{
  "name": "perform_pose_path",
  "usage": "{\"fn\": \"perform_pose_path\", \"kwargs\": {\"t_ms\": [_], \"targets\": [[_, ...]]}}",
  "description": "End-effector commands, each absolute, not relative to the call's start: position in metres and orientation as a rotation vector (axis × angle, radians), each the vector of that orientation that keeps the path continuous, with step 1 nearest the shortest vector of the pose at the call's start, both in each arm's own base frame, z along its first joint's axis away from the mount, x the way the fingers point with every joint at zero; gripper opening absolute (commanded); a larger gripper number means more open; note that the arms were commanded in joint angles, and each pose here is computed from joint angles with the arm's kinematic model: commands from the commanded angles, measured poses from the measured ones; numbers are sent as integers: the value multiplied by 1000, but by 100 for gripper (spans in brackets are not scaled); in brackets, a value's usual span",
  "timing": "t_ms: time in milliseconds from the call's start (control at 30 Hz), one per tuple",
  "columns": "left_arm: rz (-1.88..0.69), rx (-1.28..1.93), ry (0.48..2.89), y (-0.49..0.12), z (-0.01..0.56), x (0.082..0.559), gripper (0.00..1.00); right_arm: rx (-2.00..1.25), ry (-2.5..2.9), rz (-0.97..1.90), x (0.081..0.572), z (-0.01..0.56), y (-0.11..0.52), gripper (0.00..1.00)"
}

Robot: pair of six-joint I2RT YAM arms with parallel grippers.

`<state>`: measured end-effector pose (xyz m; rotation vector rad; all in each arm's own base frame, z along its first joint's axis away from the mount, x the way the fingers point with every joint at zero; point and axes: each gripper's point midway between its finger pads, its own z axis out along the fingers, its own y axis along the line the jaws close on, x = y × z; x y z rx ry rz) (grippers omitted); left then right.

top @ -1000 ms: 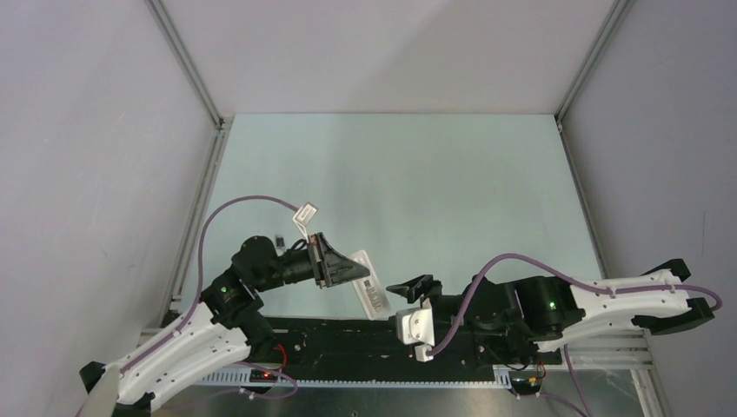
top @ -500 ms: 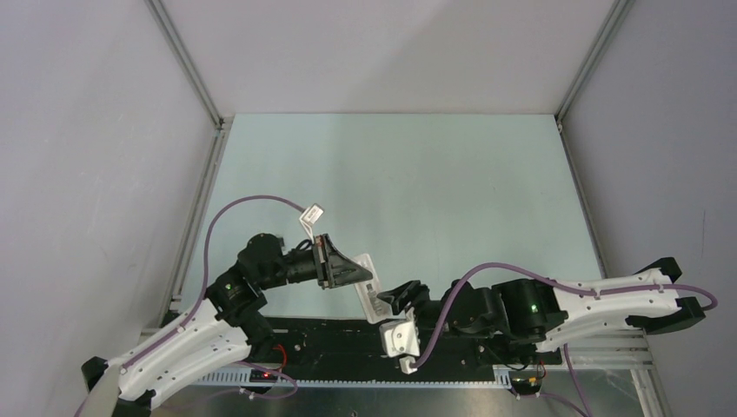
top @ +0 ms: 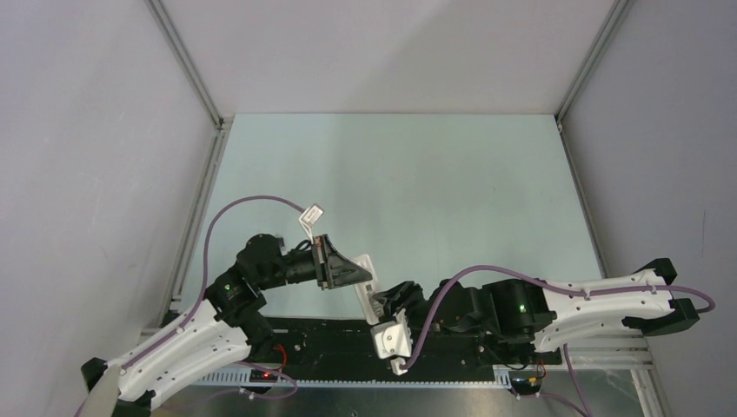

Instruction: Load the batteries into the remote control

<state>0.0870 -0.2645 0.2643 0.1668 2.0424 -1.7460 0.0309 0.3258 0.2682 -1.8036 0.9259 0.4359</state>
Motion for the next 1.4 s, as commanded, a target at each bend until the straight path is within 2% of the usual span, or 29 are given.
{"fn": "perform_pose_path", "kwargs": {"t_ms": [0,833,1367], "targets": [[-1786,207,2001,-264,277,80,0,-1756,890,457,31,291,331,51],[-1791,216,2011,-264,275,78,0,-1780,929,339,49,278,330,46],[-1774,198,2043,-266,264,81,0,-1685,872,362,51,307,332,47]]}}
